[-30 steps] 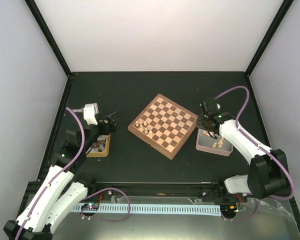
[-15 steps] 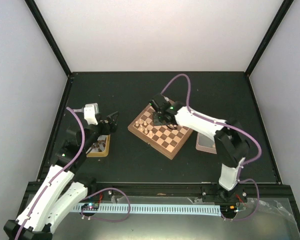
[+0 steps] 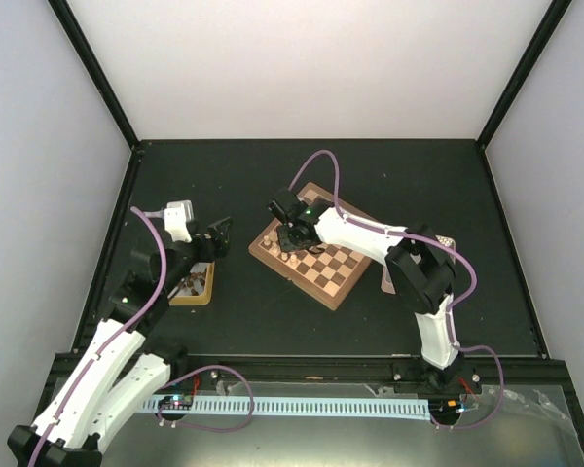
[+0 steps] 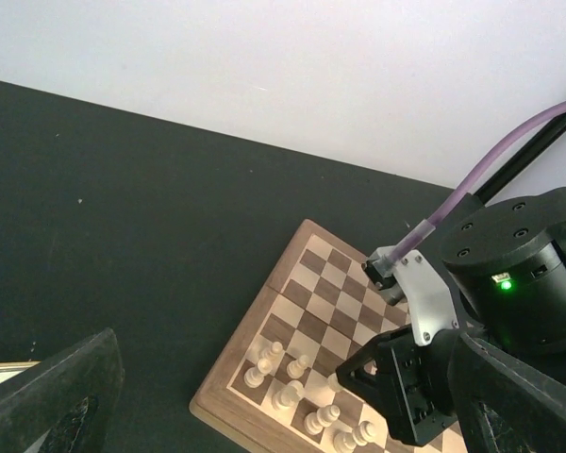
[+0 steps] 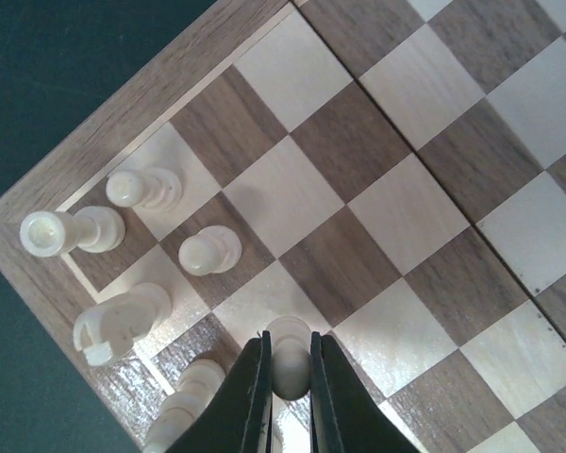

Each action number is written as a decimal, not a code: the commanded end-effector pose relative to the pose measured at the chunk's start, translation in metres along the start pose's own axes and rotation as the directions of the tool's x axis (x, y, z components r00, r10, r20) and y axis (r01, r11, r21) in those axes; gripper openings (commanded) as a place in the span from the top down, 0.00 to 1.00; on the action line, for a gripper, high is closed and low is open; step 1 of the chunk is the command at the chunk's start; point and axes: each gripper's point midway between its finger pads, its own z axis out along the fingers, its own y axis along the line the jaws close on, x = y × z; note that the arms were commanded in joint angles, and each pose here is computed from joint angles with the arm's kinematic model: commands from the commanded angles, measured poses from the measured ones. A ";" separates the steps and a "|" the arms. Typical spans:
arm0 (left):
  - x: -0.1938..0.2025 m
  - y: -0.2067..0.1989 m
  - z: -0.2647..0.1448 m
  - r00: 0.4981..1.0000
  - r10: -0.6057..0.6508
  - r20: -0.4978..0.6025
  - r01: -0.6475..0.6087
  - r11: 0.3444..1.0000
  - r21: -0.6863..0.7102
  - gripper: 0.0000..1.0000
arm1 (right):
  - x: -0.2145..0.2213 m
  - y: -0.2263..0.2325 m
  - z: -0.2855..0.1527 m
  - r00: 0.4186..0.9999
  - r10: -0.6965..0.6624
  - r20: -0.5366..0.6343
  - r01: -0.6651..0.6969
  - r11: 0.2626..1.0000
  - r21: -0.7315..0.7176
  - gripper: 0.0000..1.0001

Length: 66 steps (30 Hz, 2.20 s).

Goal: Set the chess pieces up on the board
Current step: Place the chess piece on the chessboard, then pick up the chess piece from the storage box.

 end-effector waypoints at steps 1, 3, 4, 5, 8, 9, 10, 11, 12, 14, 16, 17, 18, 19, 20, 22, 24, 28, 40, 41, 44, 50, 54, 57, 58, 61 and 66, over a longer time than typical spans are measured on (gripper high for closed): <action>-0.007 -0.002 0.000 1.000 0.007 0.019 -0.007 1.000 0.005 0.04 | 0.000 0.014 -0.001 0.999 -0.031 -0.012 0.030 0.999 -0.033 0.93; -0.008 -0.002 0.000 1.000 0.007 0.020 -0.007 1.000 0.004 0.04 | 0.001 0.016 0.001 0.999 -0.036 -0.019 0.036 0.999 -0.040 0.93; -0.008 -0.002 0.000 1.000 0.008 0.021 -0.008 1.000 0.005 0.04 | 0.002 0.016 0.002 0.999 -0.037 -0.023 0.036 0.999 -0.040 0.93; -0.008 -0.002 0.000 1.000 0.008 0.020 -0.008 1.000 0.005 0.04 | 0.003 0.016 0.004 0.999 -0.039 -0.028 0.038 0.999 -0.039 0.93; -0.009 -0.002 -0.001 1.000 0.011 0.023 -0.011 1.000 0.004 0.04 | 0.005 0.016 0.006 0.999 -0.040 -0.032 0.039 0.999 -0.038 0.92; -0.009 -0.002 -0.001 1.000 0.010 0.023 -0.011 1.000 0.003 0.04 | 0.005 0.016 0.007 0.999 -0.039 -0.033 0.038 0.999 -0.033 0.92; -0.009 -0.002 -0.001 1.000 0.012 0.024 -0.012 1.000 0.002 0.04 | 0.005 0.016 0.008 0.999 -0.039 -0.034 0.038 0.999 -0.031 0.92; -0.009 -0.002 -0.001 1.000 0.012 0.022 -0.012 1.000 0.001 0.04 | 0.005 0.015 0.009 0.999 -0.040 -0.036 0.039 0.999 -0.028 0.92; -0.009 -0.002 -0.002 1.000 0.012 0.024 -0.012 1.000 0.001 0.04 | 0.004 0.015 0.010 0.998 -0.041 -0.037 0.040 0.999 -0.024 0.92; -0.009 -0.002 -0.002 1.000 0.013 0.024 -0.013 1.000 0.001 0.04 | 0.005 0.014 0.012 0.998 -0.040 -0.040 0.039 0.999 -0.011 0.92; -0.009 -0.001 -0.002 1.000 0.012 0.024 -0.012 1.000 -0.002 0.04 | 0.006 0.012 0.015 0.998 -0.040 -0.043 0.040 0.999 0.001 0.92; -0.009 -0.001 -0.002 1.000 0.013 0.024 -0.013 1.000 -0.001 0.04 | 0.006 0.011 0.016 0.998 -0.040 -0.045 0.041 0.999 0.006 0.91; -0.009 -0.001 -0.002 1.000 0.014 0.023 -0.014 1.000 -0.003 0.04 | 0.006 0.010 0.016 0.998 -0.040 -0.047 0.041 0.999 0.013 0.91; -0.009 -0.001 -0.003 1.000 0.014 0.026 -0.014 1.000 -0.004 0.04 | 0.006 0.009 0.017 0.998 -0.041 -0.048 0.042 0.999 0.018 0.90; -0.009 -0.001 -0.002 1.000 0.015 0.025 -0.015 1.000 -0.004 0.04 | 0.007 0.009 0.017 0.998 -0.041 -0.049 0.042 0.999 0.020 0.88; -0.009 -0.001 -0.002 1.000 0.013 0.024 -0.013 1.000 -0.005 0.04 | 0.006 0.009 0.015 0.998 -0.041 -0.047 0.042 0.999 0.020 0.85; -0.008 0.000 -0.002 1.000 0.014 0.023 -0.014 1.000 -0.006 0.04 | 0.003 0.009 0.011 0.999 -0.039 -0.039 0.039 0.999 0.021 0.83; -0.008 -0.001 -0.002 1.000 0.013 0.022 -0.013 1.000 -0.004 0.04 | -0.003 0.008 0.006 0.999 -0.036 -0.029 0.037 0.999 0.030 0.82; -0.009 -0.001 -0.005 0.999 0.019 0.028 -0.019 1.000 -0.003 0.04 | -0.039 0.002 -0.055 0.993 0.022 0.117 -0.019 1.000 -0.023 0.73; -0.009 -0.001 -0.006 0.999 0.020 0.029 -0.020 1.000 -0.003 0.04 | -0.042 -0.005 -0.065 0.989 0.041 0.142 -0.038 0.999 -0.025 0.73; -0.009 -0.003 -0.006 0.999 0.029 0.026 -0.029 1.000 0.010 0.04 | -0.042 -0.033 -0.082 0.976 0.098 0.195 -0.099 0.995 -0.008 0.73; -0.011 -0.008 -0.006 0.998 0.054 0.034 -0.055 0.998 0.034 0.04 | -0.016 -0.119 -0.111 0.931 0.224 0.289 -0.260 0.961 0.093 0.65; -0.013 -0.010 -0.003 0.997 0.057 0.043 -0.059 0.997 0.046 0.04 | 0.014 -0.179 -0.118 0.893 0.319 0.316 -0.377 0.916 0.140 0.59; -0.013 -0.012 0.001 0.998 0.044 0.040 -0.047 0.997 0.054 0.04 | 0.047 -0.222 -0.112 0.862 0.402 0.309 -0.468 0.866 0.177 0.57; -0.012 -0.012 0.003 0.999 0.036 0.036 -0.038 0.998 0.058 0.04 | 0.057 -0.234 -0.111 0.850 0.429 0.305 -0.496 0.847 0.192 0.56; -0.007 -0.013 0.005 1.000 0.017 0.021 -0.019 0.997 0.072 0.04 | 0.091 -0.266 -0.105 0.813 0.503 0.292 -0.574 0.776 0.261 0.53; -0.002 -0.015 0.007 1.000 0.014 0.006 -0.014 0.996 0.093 0.04 | 0.137 -0.297 -0.091 0.742 0.616 0.266 -0.671 0.668 0.323 0.53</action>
